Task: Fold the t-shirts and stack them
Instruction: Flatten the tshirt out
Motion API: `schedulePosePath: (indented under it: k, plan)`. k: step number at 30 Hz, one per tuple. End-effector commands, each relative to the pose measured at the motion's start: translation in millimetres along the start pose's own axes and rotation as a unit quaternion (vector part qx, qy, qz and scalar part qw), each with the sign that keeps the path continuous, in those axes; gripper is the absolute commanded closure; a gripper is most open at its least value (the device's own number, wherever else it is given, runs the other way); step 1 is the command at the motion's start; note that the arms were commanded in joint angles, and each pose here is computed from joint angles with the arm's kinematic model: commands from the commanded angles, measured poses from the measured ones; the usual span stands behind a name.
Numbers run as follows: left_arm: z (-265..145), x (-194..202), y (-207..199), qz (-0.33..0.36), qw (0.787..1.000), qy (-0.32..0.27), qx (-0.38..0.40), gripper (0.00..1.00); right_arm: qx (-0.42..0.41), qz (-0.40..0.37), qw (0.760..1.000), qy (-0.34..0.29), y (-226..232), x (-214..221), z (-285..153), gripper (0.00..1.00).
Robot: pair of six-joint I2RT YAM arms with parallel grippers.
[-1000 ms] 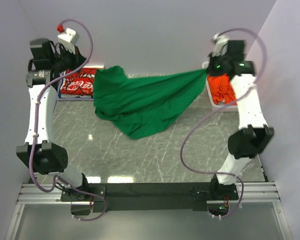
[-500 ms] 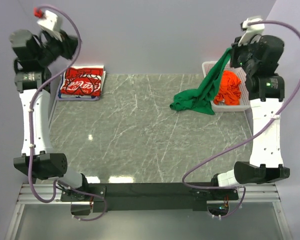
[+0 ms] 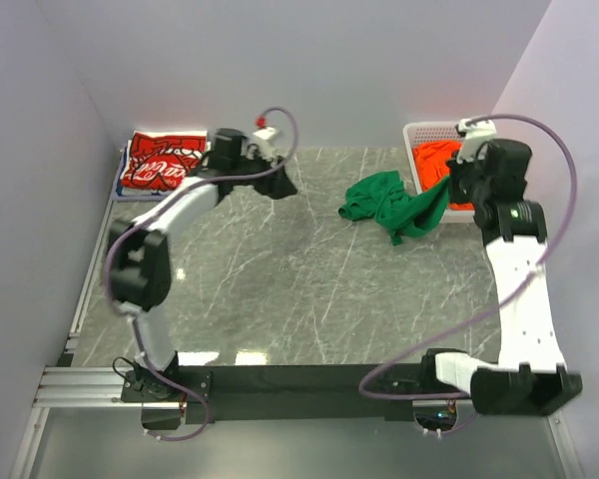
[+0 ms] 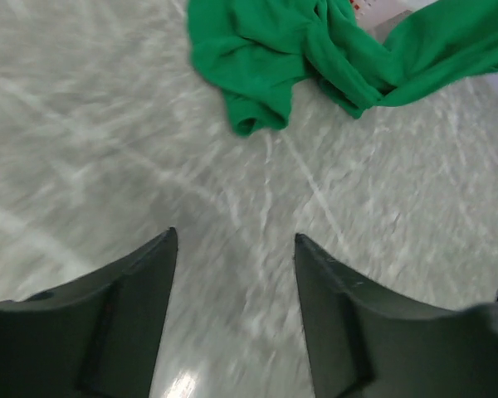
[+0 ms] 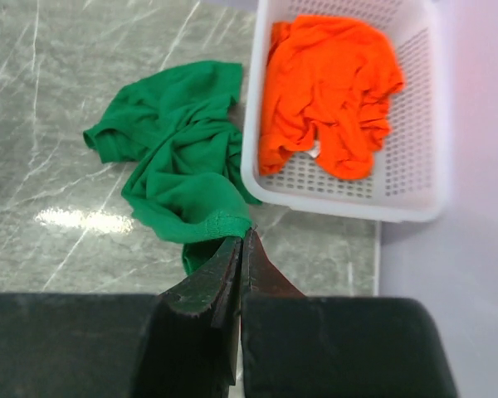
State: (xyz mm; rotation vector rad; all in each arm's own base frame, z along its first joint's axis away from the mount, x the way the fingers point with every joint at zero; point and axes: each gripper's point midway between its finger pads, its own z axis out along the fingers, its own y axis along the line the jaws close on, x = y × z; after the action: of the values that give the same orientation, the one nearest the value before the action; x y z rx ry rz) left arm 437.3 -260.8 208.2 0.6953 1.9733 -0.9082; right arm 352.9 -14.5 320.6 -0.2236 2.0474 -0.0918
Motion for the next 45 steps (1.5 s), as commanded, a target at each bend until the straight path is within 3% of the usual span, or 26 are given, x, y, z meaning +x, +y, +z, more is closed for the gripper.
schedulePosePath:
  k: [1, 2, 4, 5, 7, 14, 17, 20, 21, 23, 24, 27, 32, 34, 35, 36, 38, 39, 42, 44, 45]
  plan:
    - [50.0, -37.7, -15.7, -0.01, 0.998, -0.045, 0.042, 0.35, 0.044, -0.006, 0.998, -0.039, -13.5, -7.3, -28.8, 1.0]
    - [82.7, -14.6, -16.2, -0.023, 0.998, -0.021, 0.056, 0.34, 0.044, -0.005, 0.998, -0.034, -12.8, -2.7, -30.1, 1.0]
    - [108.1, -25.7, -25.7, -0.026, 0.996, -0.03, 0.074, 0.32, 0.044, -0.004, 0.999, -0.013, -11.2, 11.1, -30.4, 1.0]
    - [132.4, -4.1, -27.2, -0.042, 0.995, -0.009, 0.085, 0.32, 0.042, -0.005, 0.999, -0.009, -10.0, 14.9, -32.6, 1.0]
    - [160.2, -1.5, -35.7, -0.057, 0.993, -0.014, 0.106, 0.29, 0.036, -0.008, 0.999, 0.007, -6.2, 26.9, -36.0, 1.0]
    - [221.3, 26.6, -65.1, -0.091, 0.986, -0.007, 0.138, 0.25, 0.016, -0.014, 0.999, 0.048, 3.9, 55.6, -43.9, 1.0]
    - [239.5, 46.4, -64.7, -0.107, 0.986, 0.008, 0.126, 0.28, 0.011, -0.017, 0.998, 0.06, 6.3, 64.2, -46.6, 1.0]
    - [244.7, 60.9, -60.5, -0.112, 0.986, 0.023, 0.118, 0.42, 0.004, -0.021, 0.997, 0.069, 9.4, 72.0, -47.5, 1.0]
    - [244.0, 63.8, -56.1, -0.112, 0.987, 0.027, 0.11, 0.65, 0.002, -0.02, 0.997, 0.073, 10.1, 74.4, -47.1, 1.0]
    - [234.8, 62.4, -43.8, -0.111, 0.99, 0.032, 0.085, 0.9, -0.007, -0.022, 0.996, 0.081, 13.3, 80.9, -43.5, 1.0]
    - [226.8, 65.3, -36.8, -0.117, 0.989, 0.043, 0.074, 0.99, -0.009, -0.023, 0.996, 0.084, 14.0, 83.1, -41.3, 1.0]
    - [180.1, 53.2, -9.5, -0.112, 0.992, 0.038, 0.041, 0.99, -0.02, -0.028, 0.995, 0.089, 17.5, 90.0, -33.5, 1.0]
    - [56.5, 58.3, 34.8, -0.091, 0.994, 0.059, -0.026, 0.99, -0.045, -0.027, 0.994, 0.098, 26.0, 97.4, -20.0, 1.0]
    - [2.6, 81.8, 39.7, -0.107, 0.989, 0.093, -0.051, 0.99, -0.067, -0.024, 0.992, 0.106, 32.8, 100.3, -14.4, 1.0]
    - [-14.5, 93.8, 41.1, -0.084, 0.989, 0.109, -0.057, 0.99, -0.089, -0.02, 0.99, 0.108, 41.0, 101.3, -12.0, 1.0]
    - [-37.4, 135.3, 32.7, -0.101, 0.979, 0.165, -0.057, 0.99, -0.105, -0.021, 0.987, 0.117, 46.0, 105.2, -11.5, 1.0]
    - [-75.6, 153.0, 20.9, -0.054, 0.977, 0.197, -0.056, 0.99, -0.144, -0.014, 0.98, 0.14, 59.2, 116.0, -4.0, 1.0]
    - [-97.0, 195.1, 5.9, -0.068, 0.963, 0.255, -0.048, 0.99, -0.158, -0.014, 0.975, 0.156, 63.8, 124.5, -2.2, 1.0]
    - [-139.7, 246.0, -18.0, -0.02, 0.945, 0.326, -0.024, 0.99, -0.2, -0.01, 0.957, 0.21, 76.0, 151.8, 11.3, 1.0]
    - [-171.5, 275.3, -25.6, 0.017, 0.921, 0.39, -0.008, 0.99, -0.216, -0.012, 0.947, 0.237, 80.3, 165.5, 15.4, 1.0]
    - [-183.3, 289.0, -29.0, 0.018, 0.912, 0.41, -0.003, 0.94, -0.223, -0.017, 0.942, 0.251, 81.8, 173.8, 16.8, 1.0]
